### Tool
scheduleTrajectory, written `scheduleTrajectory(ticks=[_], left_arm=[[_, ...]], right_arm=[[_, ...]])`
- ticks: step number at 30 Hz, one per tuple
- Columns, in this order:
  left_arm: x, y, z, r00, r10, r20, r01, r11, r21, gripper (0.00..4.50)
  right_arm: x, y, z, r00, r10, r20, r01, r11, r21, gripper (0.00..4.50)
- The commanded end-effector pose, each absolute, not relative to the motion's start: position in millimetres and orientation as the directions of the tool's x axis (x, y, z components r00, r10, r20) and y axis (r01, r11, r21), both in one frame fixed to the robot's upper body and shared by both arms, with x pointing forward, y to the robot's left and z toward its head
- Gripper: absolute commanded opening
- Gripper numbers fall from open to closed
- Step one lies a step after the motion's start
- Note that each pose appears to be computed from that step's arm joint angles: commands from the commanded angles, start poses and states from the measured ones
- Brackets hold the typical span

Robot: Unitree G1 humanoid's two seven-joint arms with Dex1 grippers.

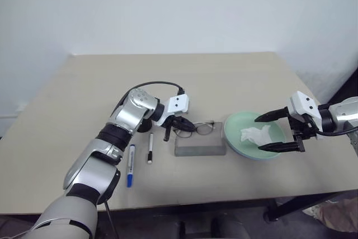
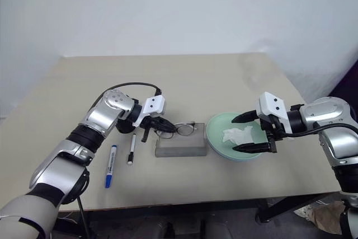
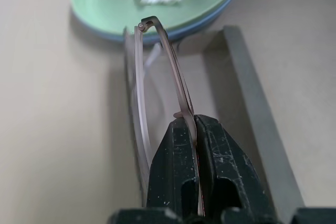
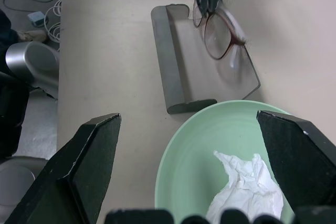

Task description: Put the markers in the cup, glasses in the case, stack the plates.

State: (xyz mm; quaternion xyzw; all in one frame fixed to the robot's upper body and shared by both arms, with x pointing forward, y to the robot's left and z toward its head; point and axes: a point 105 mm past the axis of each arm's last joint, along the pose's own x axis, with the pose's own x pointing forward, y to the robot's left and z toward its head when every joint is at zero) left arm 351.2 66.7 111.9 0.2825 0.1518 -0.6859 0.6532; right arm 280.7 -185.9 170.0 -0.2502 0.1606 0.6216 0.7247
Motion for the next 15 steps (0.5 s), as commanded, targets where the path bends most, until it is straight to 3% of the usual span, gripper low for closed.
scheduleTrajectory(ticks=[1, 15], left_arm=[[350, 60, 123, 0.007, -0.845, -0.535, 0.973, -0.117, 0.197, 0.02], [330, 60, 100, -0.106, -0.807, -0.581, 0.98, -0.184, 0.076, 0.02]], right_arm=[[281, -182, 181, 0.191, 0.83, -0.524, -0.973, 0.092, -0.209, 4.5], [283, -179, 180, 0.199, 0.833, -0.516, -0.972, 0.102, -0.21, 4.5]])
